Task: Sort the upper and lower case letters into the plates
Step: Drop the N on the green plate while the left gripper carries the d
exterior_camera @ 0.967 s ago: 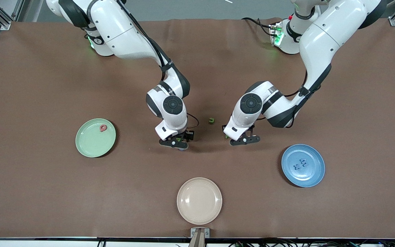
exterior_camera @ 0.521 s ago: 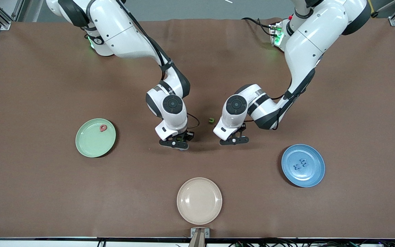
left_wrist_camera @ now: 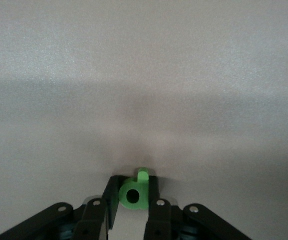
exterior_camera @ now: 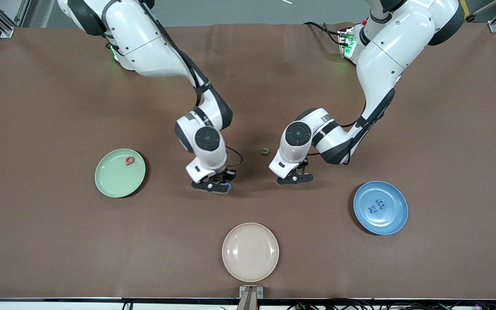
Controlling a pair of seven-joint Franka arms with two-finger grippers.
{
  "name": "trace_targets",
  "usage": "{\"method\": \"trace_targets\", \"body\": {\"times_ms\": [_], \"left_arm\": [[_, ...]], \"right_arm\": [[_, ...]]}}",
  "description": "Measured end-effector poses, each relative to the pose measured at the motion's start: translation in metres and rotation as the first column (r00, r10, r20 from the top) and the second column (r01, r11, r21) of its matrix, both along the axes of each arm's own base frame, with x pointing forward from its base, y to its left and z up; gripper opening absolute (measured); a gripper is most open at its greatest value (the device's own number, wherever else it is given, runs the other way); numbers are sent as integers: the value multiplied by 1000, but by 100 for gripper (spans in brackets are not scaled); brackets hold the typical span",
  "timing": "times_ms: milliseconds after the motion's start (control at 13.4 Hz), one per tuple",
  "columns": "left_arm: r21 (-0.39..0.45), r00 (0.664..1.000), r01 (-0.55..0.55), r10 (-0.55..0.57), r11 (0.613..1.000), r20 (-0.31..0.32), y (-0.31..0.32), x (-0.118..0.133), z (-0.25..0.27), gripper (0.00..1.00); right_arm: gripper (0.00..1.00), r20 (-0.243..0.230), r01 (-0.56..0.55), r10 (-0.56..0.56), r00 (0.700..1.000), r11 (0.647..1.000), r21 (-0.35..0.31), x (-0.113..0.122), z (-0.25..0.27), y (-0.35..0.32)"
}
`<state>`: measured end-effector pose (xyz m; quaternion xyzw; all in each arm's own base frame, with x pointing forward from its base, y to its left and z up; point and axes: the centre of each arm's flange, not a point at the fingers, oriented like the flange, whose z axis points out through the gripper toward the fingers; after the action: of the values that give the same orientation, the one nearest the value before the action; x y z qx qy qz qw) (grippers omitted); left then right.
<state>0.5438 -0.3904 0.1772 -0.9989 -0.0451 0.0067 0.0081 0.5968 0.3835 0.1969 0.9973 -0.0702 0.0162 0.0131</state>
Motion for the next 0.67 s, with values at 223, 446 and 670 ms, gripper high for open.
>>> {"method": "trace_targets", "body": {"times_ms": [223,446,670], "left_arm": [[-1,1000,-5,5,1000,3,2,3,1,28],[-3,997,-55,55,998,50,33,38,18,28],[15,992,-63,61,998,111,122,94,65,28]], "right_arm": [[44,-37,-66,67,997,998,24,29,53,-95],[44,-84,-156,158,984,987,28,12,79,-217],[44,-104,-227,230,968,973,44,-22,70,-317]]}}
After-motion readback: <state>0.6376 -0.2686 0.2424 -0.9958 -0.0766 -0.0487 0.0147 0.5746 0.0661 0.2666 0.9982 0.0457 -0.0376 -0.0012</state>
